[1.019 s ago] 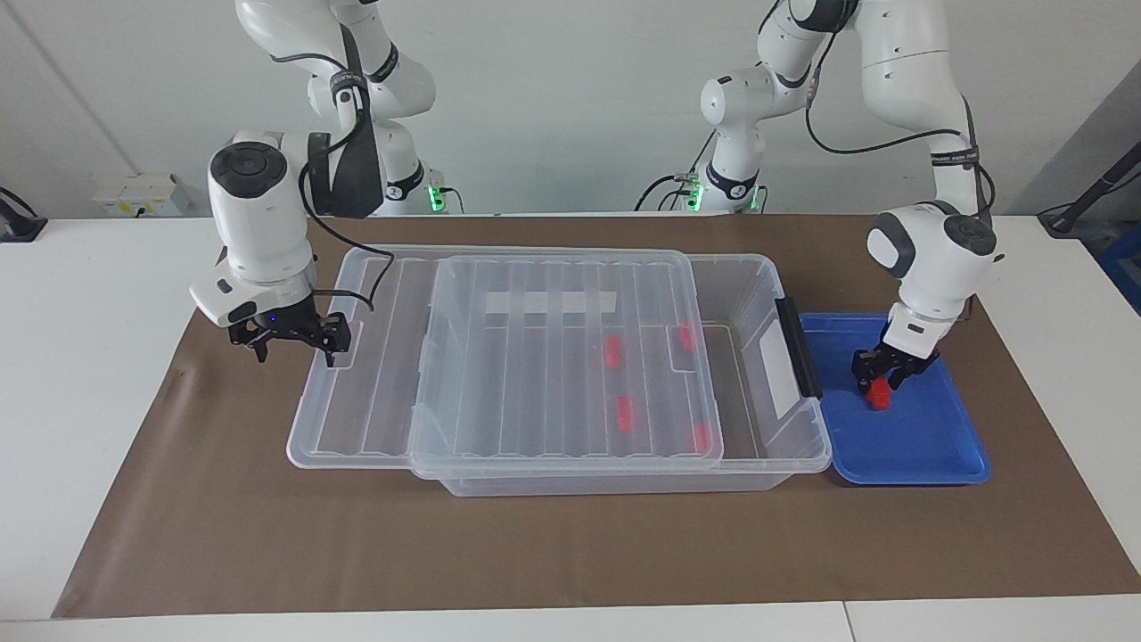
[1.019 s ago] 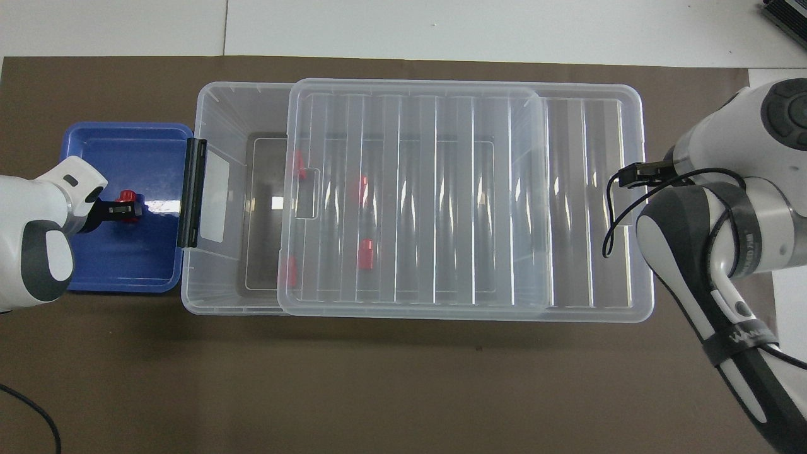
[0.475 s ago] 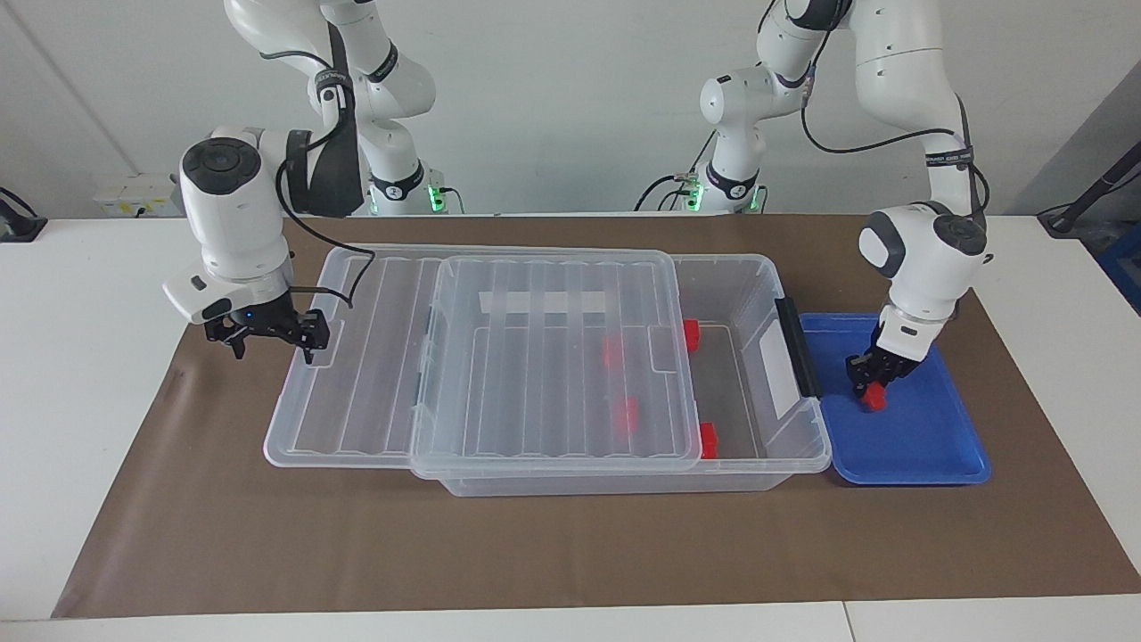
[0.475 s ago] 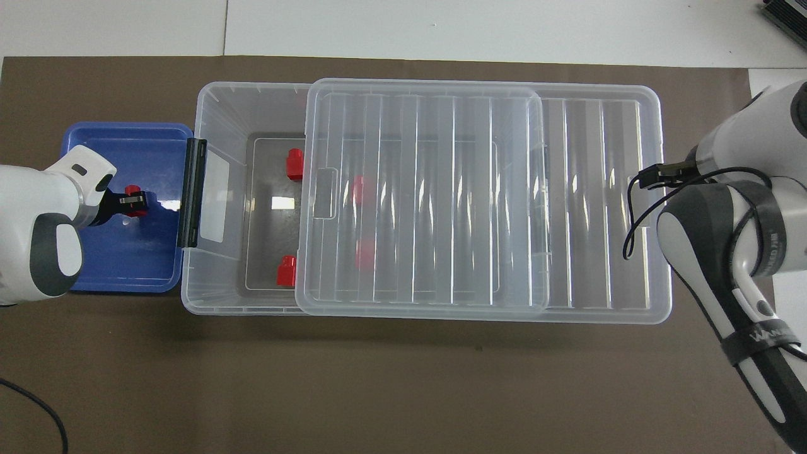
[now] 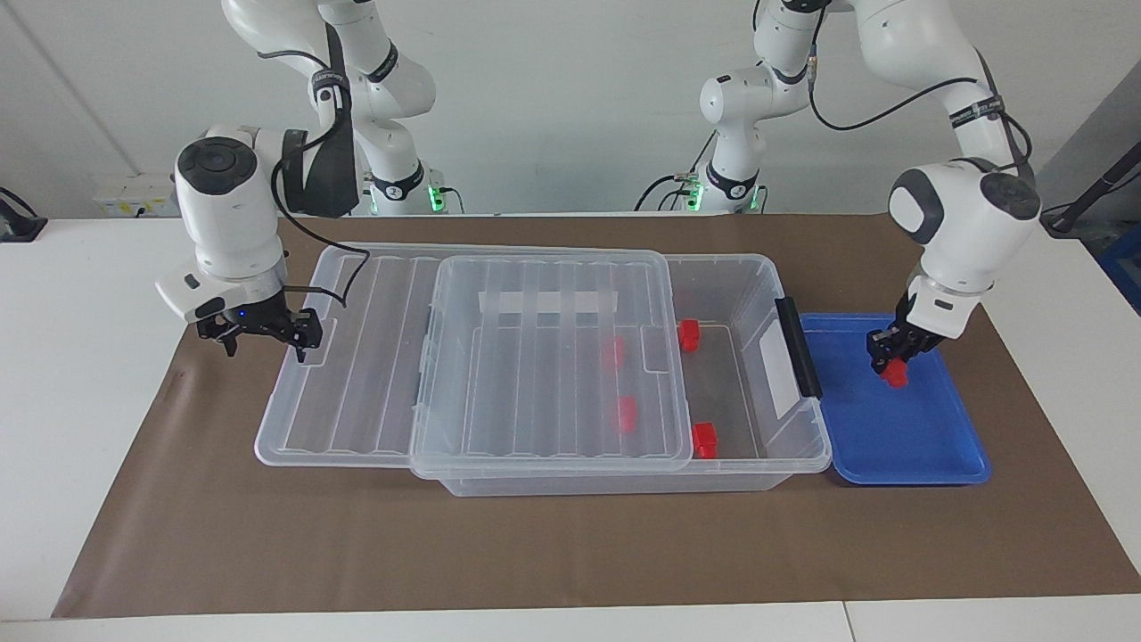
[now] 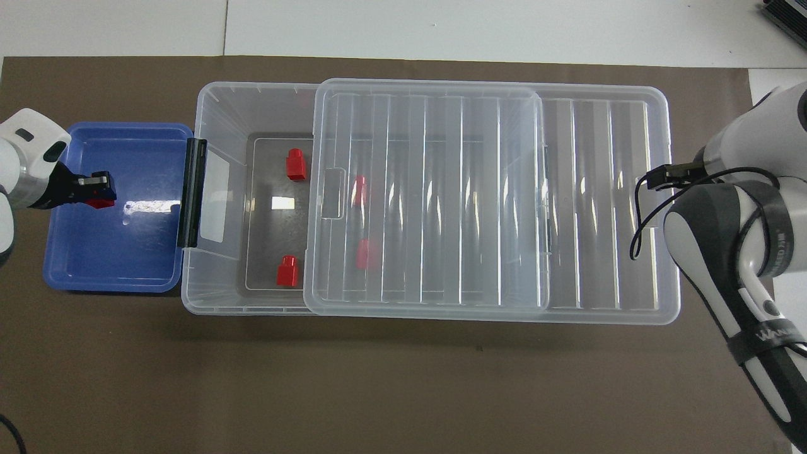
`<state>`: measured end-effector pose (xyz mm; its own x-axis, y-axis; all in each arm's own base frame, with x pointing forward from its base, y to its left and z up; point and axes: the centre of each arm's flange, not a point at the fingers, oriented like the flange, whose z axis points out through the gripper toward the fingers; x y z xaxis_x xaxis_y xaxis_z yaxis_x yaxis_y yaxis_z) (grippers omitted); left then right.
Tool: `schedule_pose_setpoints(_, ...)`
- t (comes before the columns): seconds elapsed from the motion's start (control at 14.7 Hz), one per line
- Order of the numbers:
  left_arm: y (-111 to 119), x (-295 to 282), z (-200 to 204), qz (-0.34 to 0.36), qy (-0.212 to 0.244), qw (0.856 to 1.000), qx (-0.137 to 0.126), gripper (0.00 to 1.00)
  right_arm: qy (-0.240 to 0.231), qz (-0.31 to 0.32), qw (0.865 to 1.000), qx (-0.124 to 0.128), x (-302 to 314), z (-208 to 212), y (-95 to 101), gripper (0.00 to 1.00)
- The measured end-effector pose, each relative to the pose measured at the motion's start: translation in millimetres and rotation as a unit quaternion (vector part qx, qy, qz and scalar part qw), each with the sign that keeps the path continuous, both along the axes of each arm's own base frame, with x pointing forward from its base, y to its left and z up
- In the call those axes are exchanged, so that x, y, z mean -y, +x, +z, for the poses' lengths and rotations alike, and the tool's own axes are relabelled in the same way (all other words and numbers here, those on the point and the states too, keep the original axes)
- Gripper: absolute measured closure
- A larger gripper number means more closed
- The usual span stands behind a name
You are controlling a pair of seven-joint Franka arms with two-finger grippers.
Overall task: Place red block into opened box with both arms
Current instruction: 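Lift the red block with the left gripper toward the box edge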
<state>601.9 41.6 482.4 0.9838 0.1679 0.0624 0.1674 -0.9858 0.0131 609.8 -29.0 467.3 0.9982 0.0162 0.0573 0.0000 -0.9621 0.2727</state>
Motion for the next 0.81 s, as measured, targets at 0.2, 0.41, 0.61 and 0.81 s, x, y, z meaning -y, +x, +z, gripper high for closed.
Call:
schedule_pose_setpoints(0.2, 1.5, 46.6, 42.4, 0.065, -0.015, 0.998, 0.009, 0.65, -0.011, 0.003, 1.000, -0.002, 2.6, 0.3, -0.3, 0.00)
schedule_pose_setpoints(0.41, -6.1, 86.1, 64.7, 0.105, -0.034, 0.994, 0.018, 0.65, -0.022, 0.006, 1.000, -0.005, 4.4, 0.4, -0.9, 0.00)
schedule_pose_setpoints(0.61, -14.3, 120.2, 84.1, 0.182, -0.066, 0.981, 0.029, 0.65, -0.038, 0.012, 0.999, -0.009, 7.0, 1.1, -1.6, 0.00)
schedule_pose_setpoints(0.81, -16.6, 162.0, 85.4, 0.224, -0.086, 0.970, 0.047, 0.65, -0.044, 0.014, 0.999, -0.009, 8.3, 3.0, -2.3, 0.00)
